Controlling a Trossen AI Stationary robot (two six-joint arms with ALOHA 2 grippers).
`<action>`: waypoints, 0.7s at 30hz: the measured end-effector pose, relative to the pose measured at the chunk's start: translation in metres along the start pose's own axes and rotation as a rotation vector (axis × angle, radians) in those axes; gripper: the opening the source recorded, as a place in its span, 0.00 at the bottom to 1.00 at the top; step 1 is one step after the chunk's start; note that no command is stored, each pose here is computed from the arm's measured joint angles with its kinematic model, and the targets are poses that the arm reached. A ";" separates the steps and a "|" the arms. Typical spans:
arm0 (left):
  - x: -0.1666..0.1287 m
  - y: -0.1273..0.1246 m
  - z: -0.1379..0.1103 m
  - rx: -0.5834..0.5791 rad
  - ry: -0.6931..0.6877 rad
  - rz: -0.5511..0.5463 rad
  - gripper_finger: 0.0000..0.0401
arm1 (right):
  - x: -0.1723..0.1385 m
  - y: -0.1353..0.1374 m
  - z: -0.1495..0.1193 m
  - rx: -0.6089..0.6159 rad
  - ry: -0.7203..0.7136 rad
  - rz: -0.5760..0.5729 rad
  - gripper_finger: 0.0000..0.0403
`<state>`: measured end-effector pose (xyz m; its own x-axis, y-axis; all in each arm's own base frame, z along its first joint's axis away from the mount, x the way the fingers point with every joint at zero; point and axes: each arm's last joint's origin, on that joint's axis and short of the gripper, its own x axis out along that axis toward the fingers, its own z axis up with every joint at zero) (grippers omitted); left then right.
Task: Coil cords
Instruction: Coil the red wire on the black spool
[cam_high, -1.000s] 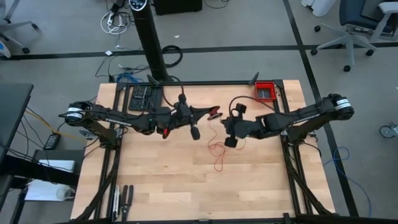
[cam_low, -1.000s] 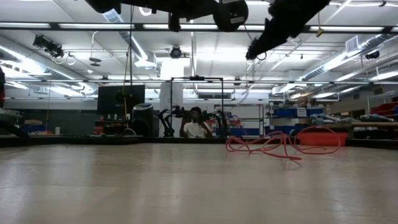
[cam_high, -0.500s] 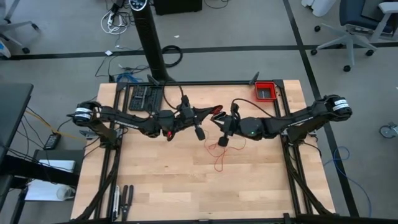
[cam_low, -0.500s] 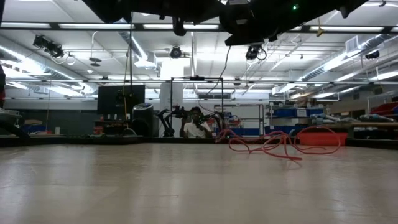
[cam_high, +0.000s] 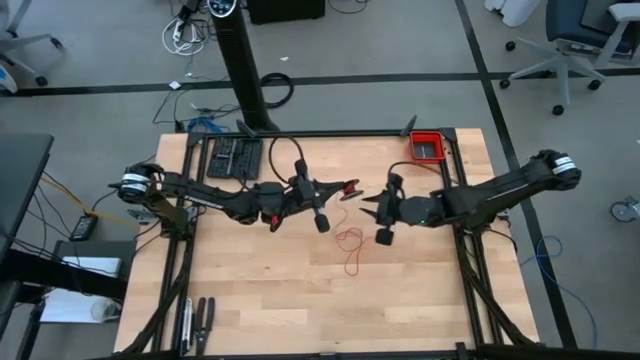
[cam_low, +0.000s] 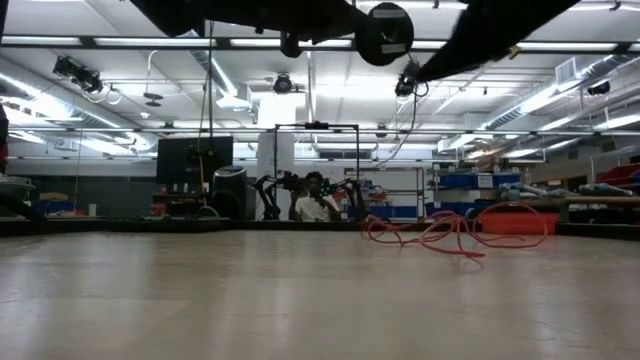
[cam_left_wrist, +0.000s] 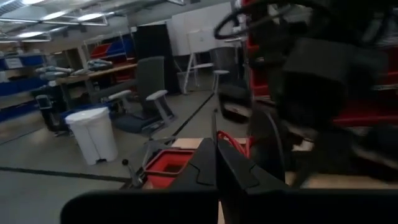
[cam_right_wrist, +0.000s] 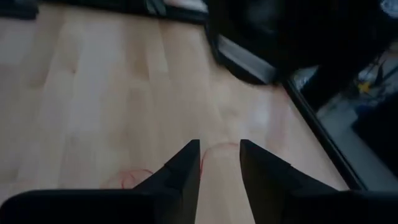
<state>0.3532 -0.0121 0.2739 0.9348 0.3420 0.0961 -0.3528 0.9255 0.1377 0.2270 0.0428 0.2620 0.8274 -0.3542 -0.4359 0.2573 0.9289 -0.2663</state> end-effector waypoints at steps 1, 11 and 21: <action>0.000 -0.001 0.000 0.000 -0.002 -0.020 0.00 | -0.005 -0.003 0.000 0.003 0.003 0.007 0.27; 0.000 -0.004 -0.003 0.031 0.007 -0.132 0.00 | -0.038 -0.021 0.019 -0.014 -0.208 0.106 0.26; 0.000 -0.003 0.000 0.016 -0.013 -0.129 0.00 | -0.017 -0.017 0.023 -0.028 -0.228 0.171 0.25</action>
<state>0.3544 -0.0152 0.2729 0.9718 0.2182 0.0897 -0.2306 0.9588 0.1657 0.2199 0.0358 0.2941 0.9492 -0.1564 -0.2731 0.0932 0.9686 -0.2306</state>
